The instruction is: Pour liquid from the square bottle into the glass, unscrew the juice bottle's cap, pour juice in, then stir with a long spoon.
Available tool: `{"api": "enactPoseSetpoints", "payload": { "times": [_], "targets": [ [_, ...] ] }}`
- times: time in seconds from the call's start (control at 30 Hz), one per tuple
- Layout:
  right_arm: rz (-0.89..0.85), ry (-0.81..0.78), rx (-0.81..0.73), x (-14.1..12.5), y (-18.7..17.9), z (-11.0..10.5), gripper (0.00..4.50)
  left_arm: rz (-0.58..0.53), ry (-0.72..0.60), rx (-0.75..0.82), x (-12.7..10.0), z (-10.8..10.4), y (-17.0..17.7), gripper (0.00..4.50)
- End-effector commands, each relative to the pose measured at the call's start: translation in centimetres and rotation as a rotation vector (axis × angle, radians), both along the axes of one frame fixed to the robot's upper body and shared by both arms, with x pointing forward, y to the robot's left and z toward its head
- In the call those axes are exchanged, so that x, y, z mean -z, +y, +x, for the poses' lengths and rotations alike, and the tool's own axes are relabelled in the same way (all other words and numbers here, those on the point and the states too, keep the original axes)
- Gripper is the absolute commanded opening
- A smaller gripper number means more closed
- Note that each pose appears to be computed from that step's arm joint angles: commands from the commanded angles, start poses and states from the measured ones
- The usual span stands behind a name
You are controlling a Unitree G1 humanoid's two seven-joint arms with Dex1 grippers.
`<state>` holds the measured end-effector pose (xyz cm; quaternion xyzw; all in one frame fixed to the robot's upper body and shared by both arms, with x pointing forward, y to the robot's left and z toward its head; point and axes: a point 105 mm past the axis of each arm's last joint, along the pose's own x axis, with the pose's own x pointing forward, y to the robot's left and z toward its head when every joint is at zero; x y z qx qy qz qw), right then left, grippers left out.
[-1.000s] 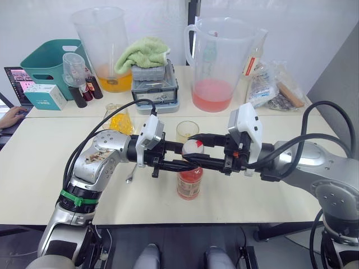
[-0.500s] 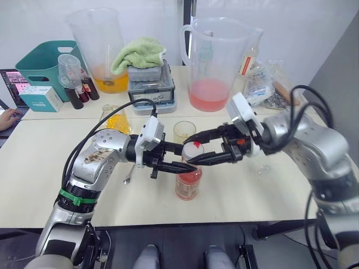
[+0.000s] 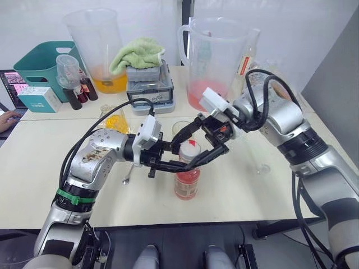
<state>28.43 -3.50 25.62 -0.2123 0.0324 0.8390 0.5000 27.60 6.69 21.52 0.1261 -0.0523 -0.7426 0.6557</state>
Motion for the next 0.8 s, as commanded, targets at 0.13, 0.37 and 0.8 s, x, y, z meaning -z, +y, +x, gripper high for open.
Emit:
{"api": "enactPoseSetpoints", "payload": {
  "times": [0.13, 0.37, 0.8],
  "targets": [
    [0.169, -0.029, 0.031, -5.0, -2.3, -3.0, 4.47, 0.005, -0.004, 0.009, 0.0, -0.2, -0.4, 1.56],
    [0.285, -0.093, 0.512, -3.4, -2.8, -3.4, 4.47, -0.013, -0.002, -0.008, -0.1, -0.1, -0.4, 1.56],
    [0.373, -0.07, 0.917, -1.5, -2.9, -4.5, 4.47, -0.017, 0.004, -0.005, -0.1, 0.0, -0.4, 1.56]
  ]
}}
